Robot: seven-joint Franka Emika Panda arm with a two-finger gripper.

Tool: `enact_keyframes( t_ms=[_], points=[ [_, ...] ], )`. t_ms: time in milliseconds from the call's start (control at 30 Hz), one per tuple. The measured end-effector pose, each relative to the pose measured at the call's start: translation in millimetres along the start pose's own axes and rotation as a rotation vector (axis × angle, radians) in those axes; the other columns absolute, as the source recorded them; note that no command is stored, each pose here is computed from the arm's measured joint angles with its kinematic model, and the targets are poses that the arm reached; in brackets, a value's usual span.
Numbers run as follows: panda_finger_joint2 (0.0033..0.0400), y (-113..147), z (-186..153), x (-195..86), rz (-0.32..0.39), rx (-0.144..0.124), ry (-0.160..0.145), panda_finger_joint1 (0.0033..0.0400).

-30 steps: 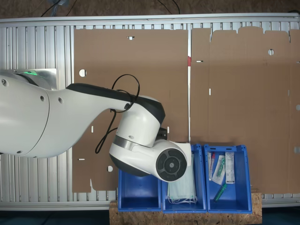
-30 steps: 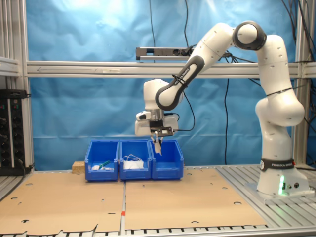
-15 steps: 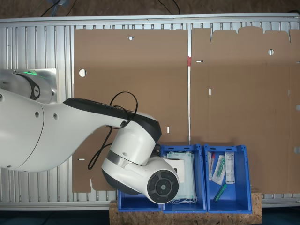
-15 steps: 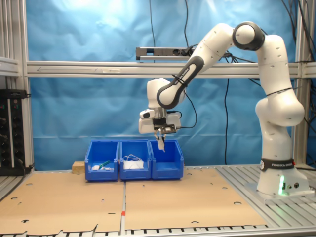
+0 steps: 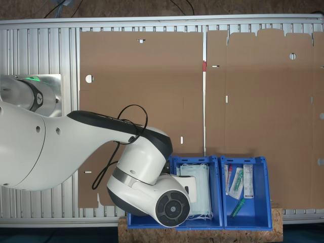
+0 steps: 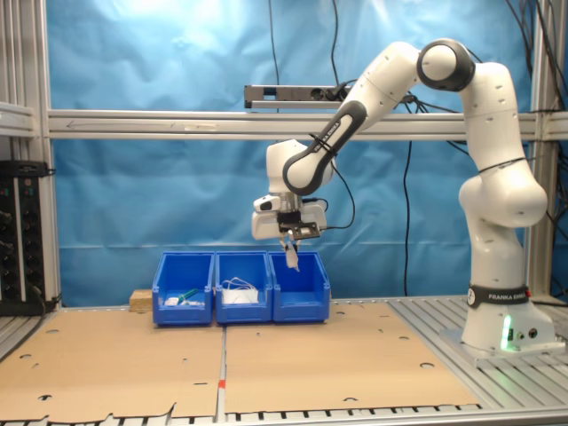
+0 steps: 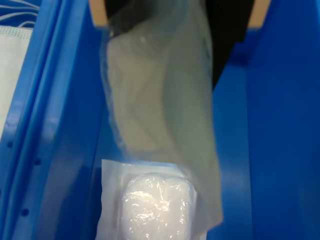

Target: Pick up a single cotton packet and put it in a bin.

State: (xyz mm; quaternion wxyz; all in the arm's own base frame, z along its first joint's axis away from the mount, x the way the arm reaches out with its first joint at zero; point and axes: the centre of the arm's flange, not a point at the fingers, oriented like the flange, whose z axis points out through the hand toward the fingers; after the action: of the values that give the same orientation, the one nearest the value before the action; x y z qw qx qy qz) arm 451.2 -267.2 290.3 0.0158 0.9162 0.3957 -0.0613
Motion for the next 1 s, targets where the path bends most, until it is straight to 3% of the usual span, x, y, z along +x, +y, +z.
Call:
enact_keyframes(
  t_ms=[1000],
  points=[
    [0.0053,0.8,0.1,-3.5,-0.036,0.000,-0.001,0.0053]
  ],
)
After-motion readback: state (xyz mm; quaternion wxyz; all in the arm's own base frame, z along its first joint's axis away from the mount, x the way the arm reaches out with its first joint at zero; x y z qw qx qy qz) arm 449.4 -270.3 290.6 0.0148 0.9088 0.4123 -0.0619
